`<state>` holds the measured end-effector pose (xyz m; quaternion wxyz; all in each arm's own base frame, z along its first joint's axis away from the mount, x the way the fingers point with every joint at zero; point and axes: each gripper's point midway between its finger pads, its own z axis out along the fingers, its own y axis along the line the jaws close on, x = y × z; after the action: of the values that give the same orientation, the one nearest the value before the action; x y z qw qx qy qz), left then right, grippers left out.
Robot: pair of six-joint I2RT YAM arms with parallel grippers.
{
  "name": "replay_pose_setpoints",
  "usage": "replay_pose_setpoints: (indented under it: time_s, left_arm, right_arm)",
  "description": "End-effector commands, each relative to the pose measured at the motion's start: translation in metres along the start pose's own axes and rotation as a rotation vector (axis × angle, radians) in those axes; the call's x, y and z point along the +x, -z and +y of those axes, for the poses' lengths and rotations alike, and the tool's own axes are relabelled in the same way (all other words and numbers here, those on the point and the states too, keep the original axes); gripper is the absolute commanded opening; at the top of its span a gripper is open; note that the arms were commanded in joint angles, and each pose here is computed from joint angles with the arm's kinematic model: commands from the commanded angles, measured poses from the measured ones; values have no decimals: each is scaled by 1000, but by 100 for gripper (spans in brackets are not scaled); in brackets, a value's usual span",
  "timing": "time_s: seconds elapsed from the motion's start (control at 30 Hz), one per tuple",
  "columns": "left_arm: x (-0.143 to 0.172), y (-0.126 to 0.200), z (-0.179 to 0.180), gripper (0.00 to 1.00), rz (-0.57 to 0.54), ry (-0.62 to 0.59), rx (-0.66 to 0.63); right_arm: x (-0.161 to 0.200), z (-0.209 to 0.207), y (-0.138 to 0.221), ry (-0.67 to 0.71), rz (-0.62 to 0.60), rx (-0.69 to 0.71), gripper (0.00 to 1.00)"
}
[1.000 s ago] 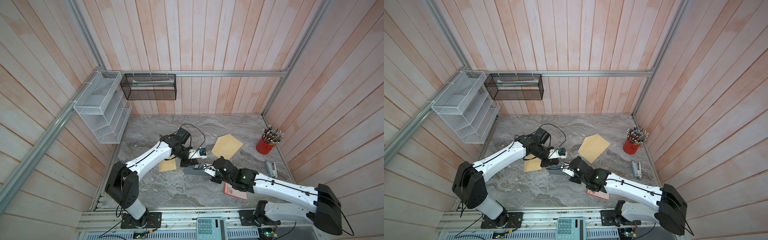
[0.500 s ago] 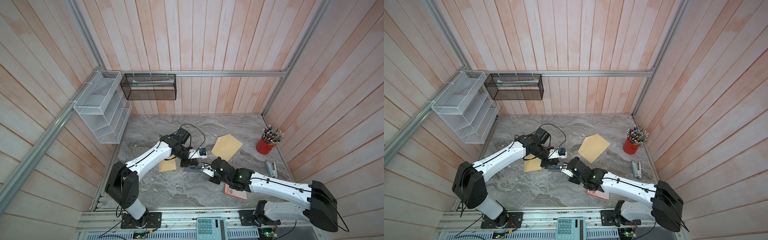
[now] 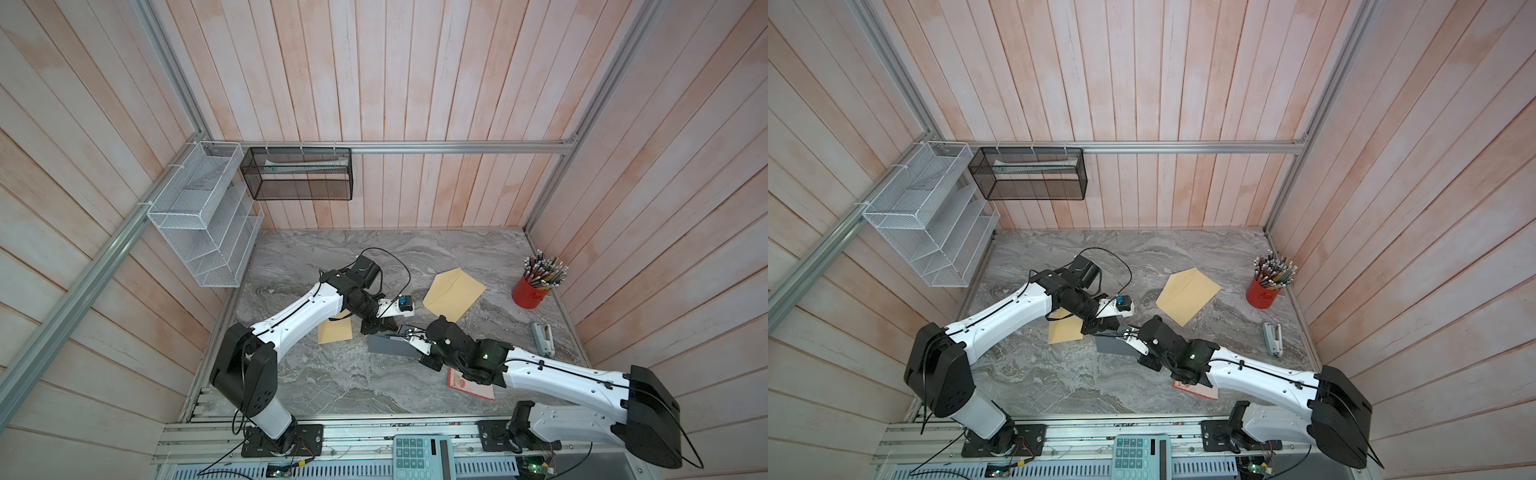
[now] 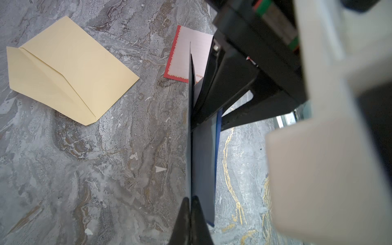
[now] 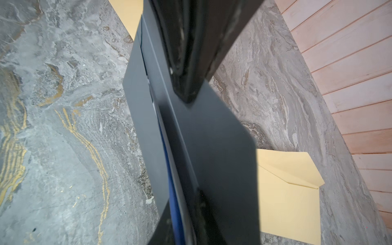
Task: Fold the letter paper in half and place it into the envelope
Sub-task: Place the letter paper in the envelope.
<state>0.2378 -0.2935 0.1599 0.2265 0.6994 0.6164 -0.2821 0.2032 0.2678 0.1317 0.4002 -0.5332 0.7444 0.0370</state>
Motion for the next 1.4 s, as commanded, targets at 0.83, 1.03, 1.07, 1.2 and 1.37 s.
replay_pose_setpoints:
  time_s: [0.83,1.03,1.07,1.2,1.37]
  left_arm:
    - [-6,1,-6,0,-45,6,47]
    - [-9,2,-7,0,-54,5,52]
    - [-9,2,-7,0,-57,4,53]
    - [-9,3,-8,0,-59,3,56]
    - [-9,2,-8,0,-60,3,57]
  right_arm:
    - [7,-1,-15,-45,23,28,12]
    - [7,-8,-20,-85,27,54,13]
    - [7,-8,-21,-89,28,55,13]
    - [12,-8,-24,-111,40,54,14]
    - [13,-10,-26,-139,38,63,19]
